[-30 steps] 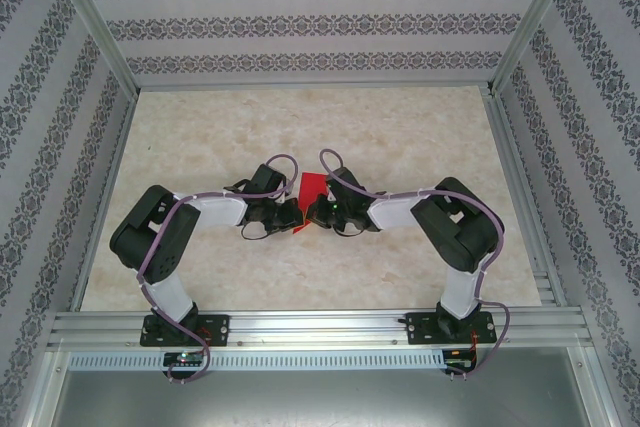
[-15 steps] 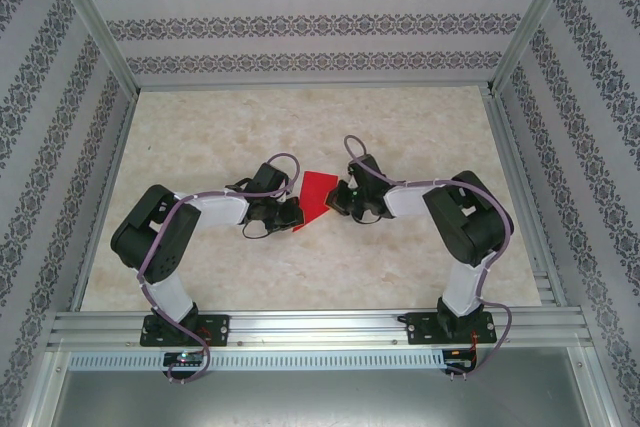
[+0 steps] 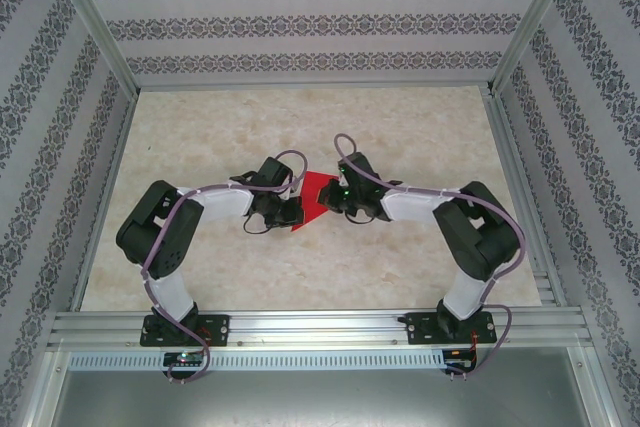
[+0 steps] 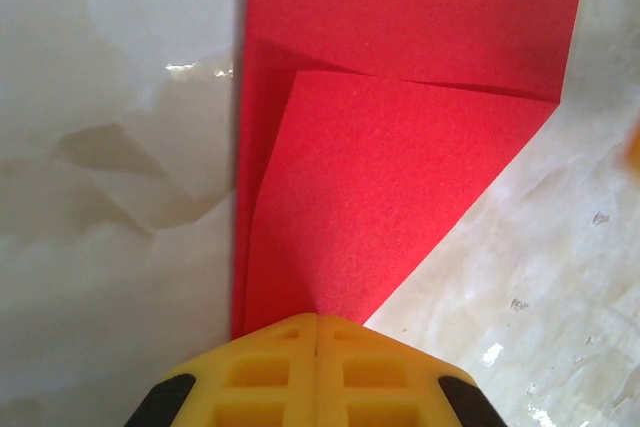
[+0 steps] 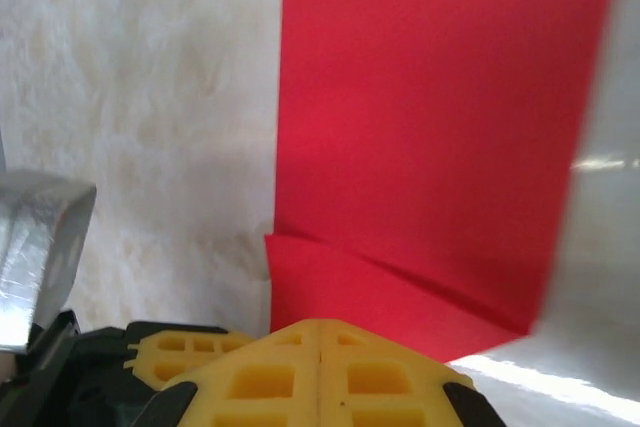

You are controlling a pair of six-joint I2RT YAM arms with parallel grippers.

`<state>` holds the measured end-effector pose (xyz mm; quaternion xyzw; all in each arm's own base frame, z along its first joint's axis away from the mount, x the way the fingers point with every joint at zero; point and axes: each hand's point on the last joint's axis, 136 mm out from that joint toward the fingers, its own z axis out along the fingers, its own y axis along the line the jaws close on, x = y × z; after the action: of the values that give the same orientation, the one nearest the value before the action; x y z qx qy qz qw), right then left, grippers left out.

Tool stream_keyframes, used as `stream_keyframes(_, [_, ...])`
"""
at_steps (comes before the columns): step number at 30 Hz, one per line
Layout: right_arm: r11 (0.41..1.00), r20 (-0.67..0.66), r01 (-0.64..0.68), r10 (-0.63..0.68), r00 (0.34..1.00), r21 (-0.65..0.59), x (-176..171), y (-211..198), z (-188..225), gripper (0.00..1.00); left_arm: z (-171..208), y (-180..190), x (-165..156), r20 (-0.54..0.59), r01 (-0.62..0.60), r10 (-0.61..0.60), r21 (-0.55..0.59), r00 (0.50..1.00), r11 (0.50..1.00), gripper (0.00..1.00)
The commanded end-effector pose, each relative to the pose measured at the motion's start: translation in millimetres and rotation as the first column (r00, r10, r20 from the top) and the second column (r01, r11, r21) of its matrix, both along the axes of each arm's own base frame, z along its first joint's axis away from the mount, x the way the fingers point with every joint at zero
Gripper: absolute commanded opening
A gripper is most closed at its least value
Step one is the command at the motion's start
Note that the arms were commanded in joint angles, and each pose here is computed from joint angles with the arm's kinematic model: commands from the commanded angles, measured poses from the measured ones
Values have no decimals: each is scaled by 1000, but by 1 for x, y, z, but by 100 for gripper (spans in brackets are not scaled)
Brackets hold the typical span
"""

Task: Fold a paper plane with a square sheet of paper (pick it up from the middle)
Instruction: Third fold the triangle at the center of the table.

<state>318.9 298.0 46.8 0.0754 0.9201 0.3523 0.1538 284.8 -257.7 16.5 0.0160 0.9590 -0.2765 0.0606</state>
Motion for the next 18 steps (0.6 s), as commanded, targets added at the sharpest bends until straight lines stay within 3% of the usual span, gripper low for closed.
stream_keyframes(1, [999,-17,-3,3,1000,35,7,14,-7,0,-32,29,-9,-23,50,-47,181,999,982,0])
stream_keyframes(11, [995,-144,93,-99,985,-46,-1,-8,-51,0,-1,14,-1,27,5,-7,67,1000,998,0])
stream_keyframes(18, [984,-247,175,-173,953,-16,-26,13,-52,0,36,8,12,75,-208,217,-105,973,972,0])
